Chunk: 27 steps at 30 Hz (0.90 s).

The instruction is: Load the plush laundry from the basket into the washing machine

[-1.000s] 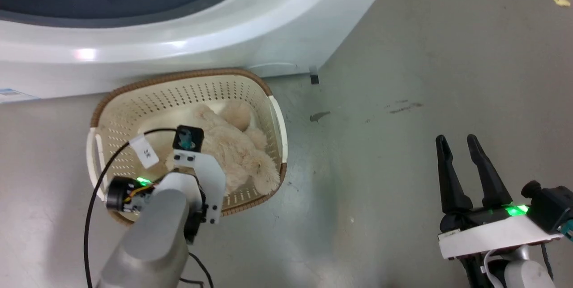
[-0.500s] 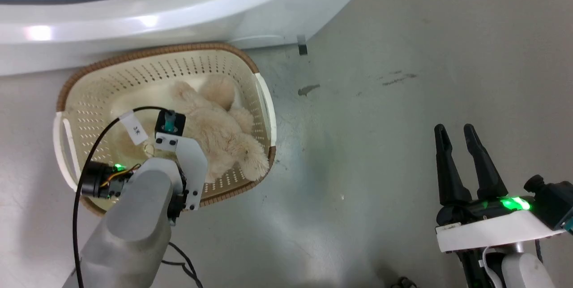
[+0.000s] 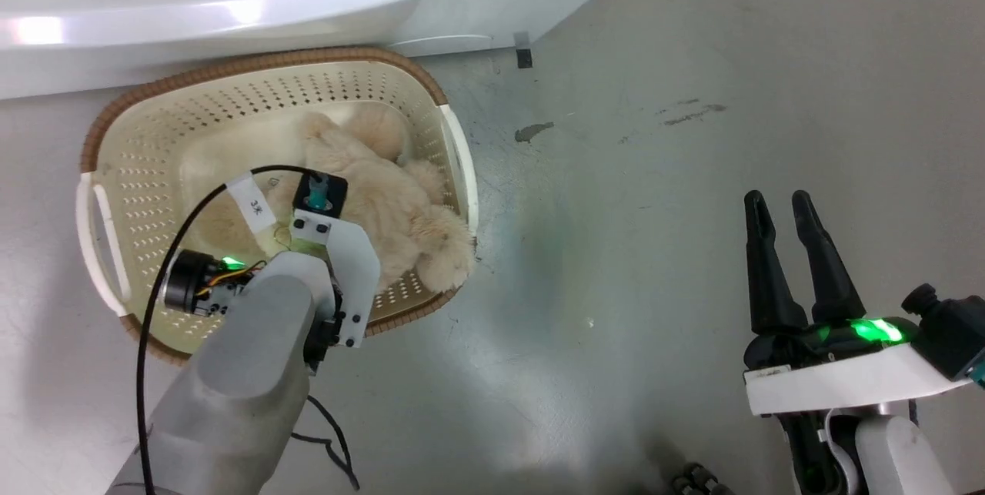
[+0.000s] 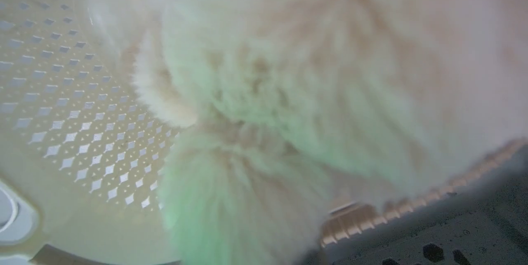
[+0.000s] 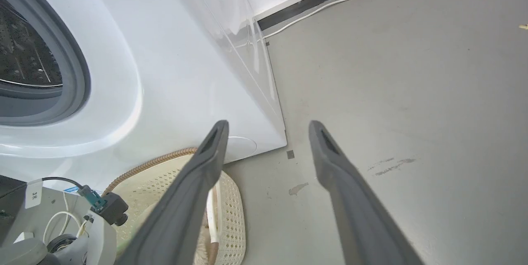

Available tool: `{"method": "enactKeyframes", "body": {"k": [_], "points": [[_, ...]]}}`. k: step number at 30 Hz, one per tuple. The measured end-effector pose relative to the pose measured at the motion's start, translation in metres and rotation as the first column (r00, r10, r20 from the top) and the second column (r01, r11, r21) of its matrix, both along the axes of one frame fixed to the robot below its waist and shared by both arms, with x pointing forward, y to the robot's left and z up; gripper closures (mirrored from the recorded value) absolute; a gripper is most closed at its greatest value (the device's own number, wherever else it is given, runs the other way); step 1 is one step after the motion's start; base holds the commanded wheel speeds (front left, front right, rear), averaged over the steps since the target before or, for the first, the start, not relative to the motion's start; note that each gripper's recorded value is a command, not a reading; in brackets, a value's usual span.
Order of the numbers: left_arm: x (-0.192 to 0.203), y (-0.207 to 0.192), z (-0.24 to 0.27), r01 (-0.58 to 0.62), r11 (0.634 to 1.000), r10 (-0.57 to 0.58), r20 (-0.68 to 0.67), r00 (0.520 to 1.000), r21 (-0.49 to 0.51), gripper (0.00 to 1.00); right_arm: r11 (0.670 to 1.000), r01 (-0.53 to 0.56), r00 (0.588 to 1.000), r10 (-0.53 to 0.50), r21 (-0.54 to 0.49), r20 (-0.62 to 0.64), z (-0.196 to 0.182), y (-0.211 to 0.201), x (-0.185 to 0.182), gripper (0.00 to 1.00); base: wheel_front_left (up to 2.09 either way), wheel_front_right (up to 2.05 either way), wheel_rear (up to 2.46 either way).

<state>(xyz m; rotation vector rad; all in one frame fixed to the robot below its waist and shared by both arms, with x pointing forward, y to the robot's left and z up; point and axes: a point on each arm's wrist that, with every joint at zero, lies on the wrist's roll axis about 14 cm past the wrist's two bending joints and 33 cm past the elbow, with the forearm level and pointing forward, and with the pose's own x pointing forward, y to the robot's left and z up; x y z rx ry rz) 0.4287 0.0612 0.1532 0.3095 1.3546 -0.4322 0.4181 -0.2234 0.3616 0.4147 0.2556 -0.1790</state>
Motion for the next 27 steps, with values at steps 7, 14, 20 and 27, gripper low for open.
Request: {"method": "enactKeyframes", "body": {"k": [7, 14, 20, 27], "points": [[0.006, -0.008, 0.019, -0.03, 0.995, 0.038, 0.085, 0.996, -0.092, 1.0, 0.999, -0.01, 0.999, 0.008, 0.033, 0.041, 0.008, 0.009, 0.005, 0.0, 0.0, 0.0, 0.0], [0.023, -0.019, 0.071, -0.117, 0.959, 0.183, 0.251, 0.95, -0.257, 1.0, 0.997, -0.063, 0.994, 0.059, 0.046, 0.092, 0.024, 0.027, 0.011, 0.0, 0.0, 0.0, 0.0], [0.021, -0.005, 0.12, -0.162, 0.918, 0.301, 0.372, 0.878, -0.361, 1.0, 0.991, -0.124, 0.985, 0.117, 0.045, 0.126, 0.04, 0.048, 0.004, 0.0, 0.0, 0.0, 0.0], [0.021, 0.031, 0.186, -0.246, 0.827, 0.516, 0.509, 0.689, -0.505, 1.0, 0.981, -0.189, 0.968, 0.179, 0.043, 0.174, 0.064, 0.07, -0.009, 0.0, 0.0, 0.0, 0.0]]}}
